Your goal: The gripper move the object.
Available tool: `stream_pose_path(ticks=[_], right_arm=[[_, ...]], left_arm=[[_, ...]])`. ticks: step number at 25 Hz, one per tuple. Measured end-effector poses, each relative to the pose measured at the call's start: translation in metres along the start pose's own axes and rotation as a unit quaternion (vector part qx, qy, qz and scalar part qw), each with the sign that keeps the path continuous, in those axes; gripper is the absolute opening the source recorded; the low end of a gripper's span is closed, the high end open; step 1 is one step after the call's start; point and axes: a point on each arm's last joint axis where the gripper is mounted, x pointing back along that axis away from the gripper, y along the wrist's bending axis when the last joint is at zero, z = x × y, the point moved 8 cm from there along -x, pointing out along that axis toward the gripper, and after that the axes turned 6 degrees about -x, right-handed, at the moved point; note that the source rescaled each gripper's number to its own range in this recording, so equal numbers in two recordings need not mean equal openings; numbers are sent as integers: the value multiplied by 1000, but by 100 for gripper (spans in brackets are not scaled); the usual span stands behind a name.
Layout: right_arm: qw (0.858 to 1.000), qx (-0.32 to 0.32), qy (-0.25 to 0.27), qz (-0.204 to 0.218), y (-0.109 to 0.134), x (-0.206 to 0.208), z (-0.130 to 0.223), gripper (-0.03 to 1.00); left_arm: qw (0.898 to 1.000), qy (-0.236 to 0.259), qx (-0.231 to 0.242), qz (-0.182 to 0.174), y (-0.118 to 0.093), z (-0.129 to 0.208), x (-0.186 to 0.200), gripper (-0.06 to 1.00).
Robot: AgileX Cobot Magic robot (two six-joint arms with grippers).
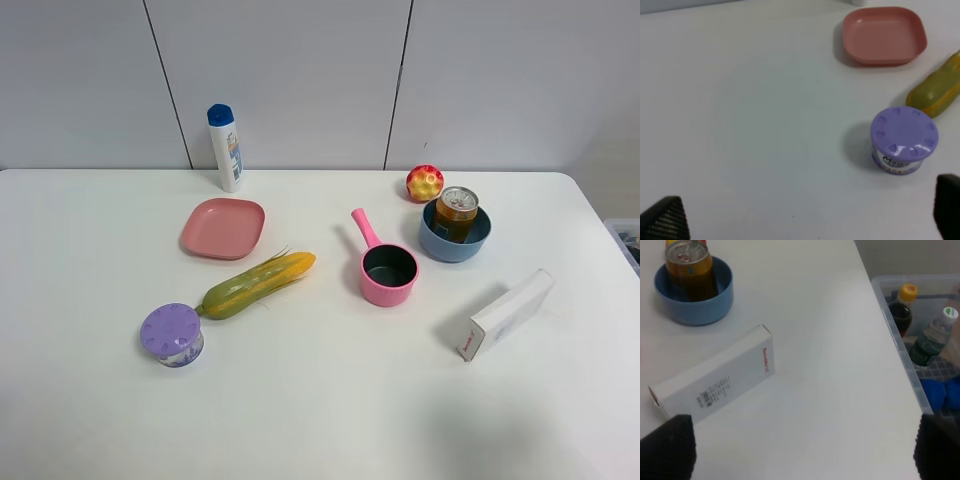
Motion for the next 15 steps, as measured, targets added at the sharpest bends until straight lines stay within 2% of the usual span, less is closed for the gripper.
stream_pose_path(ticks=[15], right_arm=[[1000,0,0,0,0,0,0,62]], left_arm=[[1000,0,0,0,0,0,0,100]])
